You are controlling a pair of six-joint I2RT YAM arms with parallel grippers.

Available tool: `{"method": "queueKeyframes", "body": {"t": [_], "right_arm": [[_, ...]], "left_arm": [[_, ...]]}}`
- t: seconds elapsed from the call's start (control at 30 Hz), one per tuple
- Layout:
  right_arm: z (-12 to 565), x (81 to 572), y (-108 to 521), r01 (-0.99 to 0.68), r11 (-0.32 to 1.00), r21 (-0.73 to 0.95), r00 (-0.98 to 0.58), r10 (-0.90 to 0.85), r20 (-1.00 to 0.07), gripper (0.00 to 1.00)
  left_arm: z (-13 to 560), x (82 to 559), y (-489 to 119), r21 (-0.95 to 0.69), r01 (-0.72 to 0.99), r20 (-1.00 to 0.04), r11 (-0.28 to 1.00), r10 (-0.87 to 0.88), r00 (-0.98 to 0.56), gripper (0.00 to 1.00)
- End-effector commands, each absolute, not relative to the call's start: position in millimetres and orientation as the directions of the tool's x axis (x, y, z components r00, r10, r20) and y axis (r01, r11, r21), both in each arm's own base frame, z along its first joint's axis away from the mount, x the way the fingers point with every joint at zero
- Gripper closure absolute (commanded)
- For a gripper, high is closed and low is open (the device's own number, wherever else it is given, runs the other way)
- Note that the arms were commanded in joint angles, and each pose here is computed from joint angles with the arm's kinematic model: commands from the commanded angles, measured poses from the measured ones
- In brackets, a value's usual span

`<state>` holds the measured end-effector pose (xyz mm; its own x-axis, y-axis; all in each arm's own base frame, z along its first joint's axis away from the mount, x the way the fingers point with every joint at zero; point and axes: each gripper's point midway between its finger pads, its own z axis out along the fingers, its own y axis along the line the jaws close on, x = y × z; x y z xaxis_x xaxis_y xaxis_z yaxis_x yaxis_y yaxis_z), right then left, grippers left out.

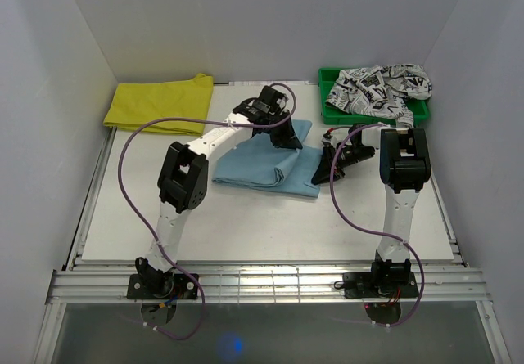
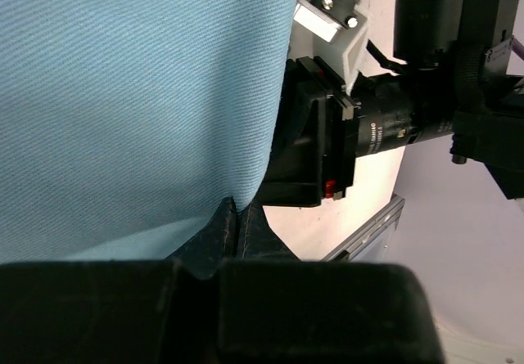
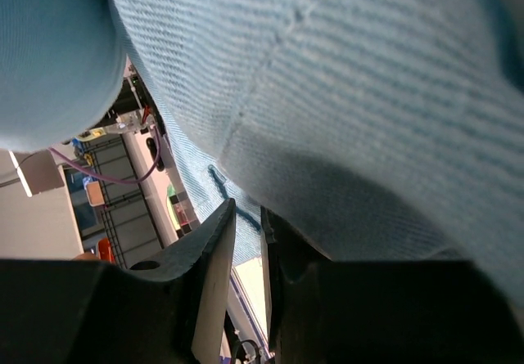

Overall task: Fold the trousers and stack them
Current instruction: Fold the trousers

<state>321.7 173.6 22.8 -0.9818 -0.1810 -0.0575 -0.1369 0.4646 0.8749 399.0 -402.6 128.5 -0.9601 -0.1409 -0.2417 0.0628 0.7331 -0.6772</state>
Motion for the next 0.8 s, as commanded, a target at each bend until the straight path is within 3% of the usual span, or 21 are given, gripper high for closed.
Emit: {"method": "queueKeyframes", "body": {"t": [0.0, 0.13, 0.77], "right_arm": [[-10.0, 341.9, 167.8, -0.283, 0.538, 0.794, -0.956, -0.226, -0.188, 0.74], [-11.1, 341.7, 168.4, -0.273, 0.539, 0.797, -0.959, -0.217, -0.182, 0.74], [-11.4, 338.4, 168.7, -0.261, 0.554, 0.791, -0.963, -0.202, -0.176, 0.74]], "left_arm": [[164.3, 398.1, -429.7, -0.746, 0.084, -0.258, 0.660, -0.170, -0.951, 1.00], [152.1, 392.9, -436.7, -0.753, 0.040, -0.203, 0.657, -0.175, -0.963, 1.00], [170.5, 397.1, -470.2, -0.823, 0.006, -0.151, 0.569, -0.208, -0.966, 1.00]]}}
